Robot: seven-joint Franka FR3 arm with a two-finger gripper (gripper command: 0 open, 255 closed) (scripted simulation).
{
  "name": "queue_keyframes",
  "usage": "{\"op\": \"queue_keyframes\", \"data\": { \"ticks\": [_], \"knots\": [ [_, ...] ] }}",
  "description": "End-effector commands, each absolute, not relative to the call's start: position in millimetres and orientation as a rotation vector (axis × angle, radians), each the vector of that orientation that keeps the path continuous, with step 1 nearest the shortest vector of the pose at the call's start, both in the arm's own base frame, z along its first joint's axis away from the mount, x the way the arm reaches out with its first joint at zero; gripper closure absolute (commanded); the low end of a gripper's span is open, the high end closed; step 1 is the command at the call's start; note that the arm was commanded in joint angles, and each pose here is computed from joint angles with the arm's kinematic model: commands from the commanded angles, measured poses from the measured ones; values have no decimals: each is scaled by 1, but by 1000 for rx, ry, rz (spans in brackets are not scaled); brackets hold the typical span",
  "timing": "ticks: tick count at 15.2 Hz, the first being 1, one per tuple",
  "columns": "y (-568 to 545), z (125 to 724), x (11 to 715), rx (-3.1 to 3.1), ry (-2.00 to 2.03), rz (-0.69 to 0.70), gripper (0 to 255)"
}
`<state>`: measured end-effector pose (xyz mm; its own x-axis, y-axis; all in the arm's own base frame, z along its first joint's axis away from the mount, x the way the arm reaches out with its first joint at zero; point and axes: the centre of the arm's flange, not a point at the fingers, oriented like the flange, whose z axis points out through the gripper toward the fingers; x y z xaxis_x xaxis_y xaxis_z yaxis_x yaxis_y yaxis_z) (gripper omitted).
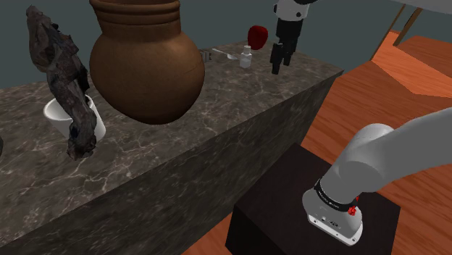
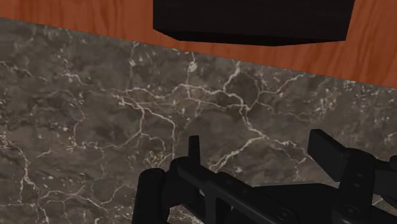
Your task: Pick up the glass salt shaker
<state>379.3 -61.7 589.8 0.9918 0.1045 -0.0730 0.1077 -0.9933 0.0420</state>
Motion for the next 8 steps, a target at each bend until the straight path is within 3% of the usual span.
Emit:
{"op": "queue_keyframes", "data": {
  "ticks": [1,8],
  "knots": [
    [-74,594,400,3094,172,-98,0],
    [-113,604,480,3112,197,-56,0]
  ]
}}
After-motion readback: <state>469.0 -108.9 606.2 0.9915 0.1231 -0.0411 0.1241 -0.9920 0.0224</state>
